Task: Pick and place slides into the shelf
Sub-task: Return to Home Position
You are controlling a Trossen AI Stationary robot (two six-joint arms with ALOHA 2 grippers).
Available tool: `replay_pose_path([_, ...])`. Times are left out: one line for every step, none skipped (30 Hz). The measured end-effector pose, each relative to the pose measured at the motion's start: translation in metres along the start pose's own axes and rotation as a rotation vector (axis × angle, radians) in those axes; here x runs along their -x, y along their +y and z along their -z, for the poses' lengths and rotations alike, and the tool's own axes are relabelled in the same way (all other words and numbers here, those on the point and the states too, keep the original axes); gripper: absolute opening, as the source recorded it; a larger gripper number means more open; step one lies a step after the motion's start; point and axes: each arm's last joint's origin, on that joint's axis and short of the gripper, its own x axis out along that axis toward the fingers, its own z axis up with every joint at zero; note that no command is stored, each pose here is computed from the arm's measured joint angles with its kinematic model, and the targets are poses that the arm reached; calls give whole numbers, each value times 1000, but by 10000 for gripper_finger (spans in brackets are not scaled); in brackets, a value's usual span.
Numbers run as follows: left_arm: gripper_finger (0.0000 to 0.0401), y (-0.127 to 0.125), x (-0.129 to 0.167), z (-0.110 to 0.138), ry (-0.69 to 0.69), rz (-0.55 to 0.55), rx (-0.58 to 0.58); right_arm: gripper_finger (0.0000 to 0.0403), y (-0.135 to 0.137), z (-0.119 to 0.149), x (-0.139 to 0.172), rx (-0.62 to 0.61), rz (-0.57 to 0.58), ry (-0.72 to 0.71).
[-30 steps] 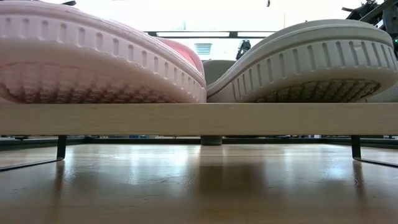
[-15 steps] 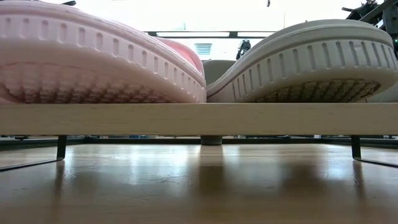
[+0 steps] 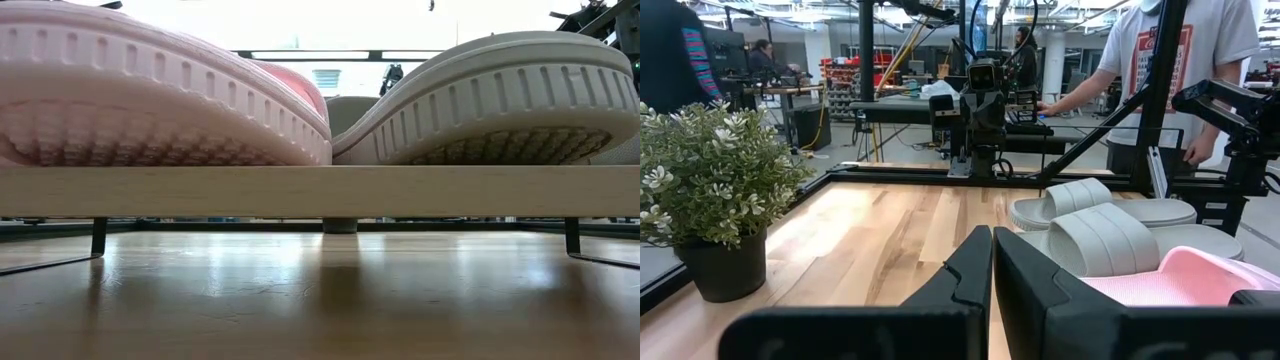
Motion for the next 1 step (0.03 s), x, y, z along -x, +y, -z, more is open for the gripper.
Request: replay_pose_path([0,0,0,0,0,0,0,9,0,0,0,0,0,0])
